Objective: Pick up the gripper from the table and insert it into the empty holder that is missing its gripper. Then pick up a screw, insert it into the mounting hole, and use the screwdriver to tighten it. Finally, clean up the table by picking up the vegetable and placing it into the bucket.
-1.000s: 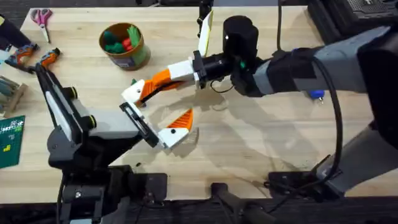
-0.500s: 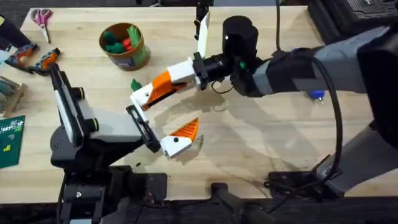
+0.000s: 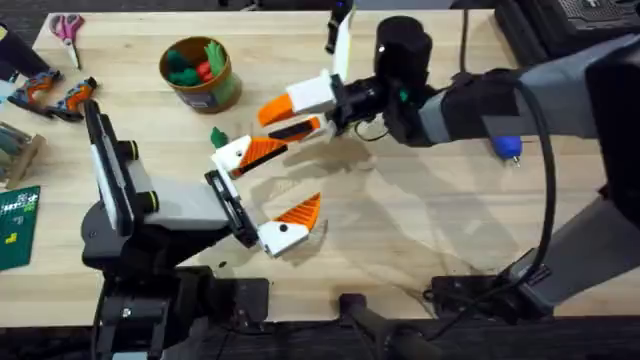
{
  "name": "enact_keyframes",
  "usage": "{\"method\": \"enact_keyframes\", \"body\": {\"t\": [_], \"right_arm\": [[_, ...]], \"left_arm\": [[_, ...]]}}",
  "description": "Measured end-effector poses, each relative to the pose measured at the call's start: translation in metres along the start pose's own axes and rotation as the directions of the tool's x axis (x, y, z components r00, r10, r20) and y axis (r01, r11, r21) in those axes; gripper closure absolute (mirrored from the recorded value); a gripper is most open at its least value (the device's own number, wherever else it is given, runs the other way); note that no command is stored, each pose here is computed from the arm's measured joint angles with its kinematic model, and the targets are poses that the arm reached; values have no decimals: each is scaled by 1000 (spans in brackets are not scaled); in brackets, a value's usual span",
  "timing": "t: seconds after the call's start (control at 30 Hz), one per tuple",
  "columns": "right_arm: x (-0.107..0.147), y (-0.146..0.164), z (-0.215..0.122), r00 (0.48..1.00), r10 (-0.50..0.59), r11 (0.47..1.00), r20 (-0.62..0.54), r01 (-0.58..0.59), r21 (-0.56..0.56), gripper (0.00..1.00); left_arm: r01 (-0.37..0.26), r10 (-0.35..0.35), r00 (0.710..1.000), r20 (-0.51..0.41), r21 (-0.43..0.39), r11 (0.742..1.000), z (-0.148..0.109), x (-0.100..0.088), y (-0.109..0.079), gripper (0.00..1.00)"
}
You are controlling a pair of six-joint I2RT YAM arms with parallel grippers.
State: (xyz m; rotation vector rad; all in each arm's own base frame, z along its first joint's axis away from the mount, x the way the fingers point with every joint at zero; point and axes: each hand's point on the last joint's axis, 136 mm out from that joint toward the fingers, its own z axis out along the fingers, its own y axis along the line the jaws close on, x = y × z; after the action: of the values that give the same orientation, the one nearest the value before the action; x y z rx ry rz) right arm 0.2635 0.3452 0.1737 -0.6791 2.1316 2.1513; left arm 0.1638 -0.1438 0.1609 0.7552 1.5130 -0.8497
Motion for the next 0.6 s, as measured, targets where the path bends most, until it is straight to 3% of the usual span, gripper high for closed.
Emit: {"method": "enact_keyframes", "body": {"t": [0.27,0.43,0.6], "right_arm": [[-23,-42,-64,988,32,992,151,-51,119,10],[-53,-47,-107,968,-64,981,243,17,192,10],[-85,-41,-130,955,-137,959,264,61,278,10]], "left_arm": [[0,0,1000,0,0,1000,0,0,0,29],[0,0,1000,0,0,1000,0,0,0,29],[0,0,1000,0,0,1000,0,0,0,29]]}}
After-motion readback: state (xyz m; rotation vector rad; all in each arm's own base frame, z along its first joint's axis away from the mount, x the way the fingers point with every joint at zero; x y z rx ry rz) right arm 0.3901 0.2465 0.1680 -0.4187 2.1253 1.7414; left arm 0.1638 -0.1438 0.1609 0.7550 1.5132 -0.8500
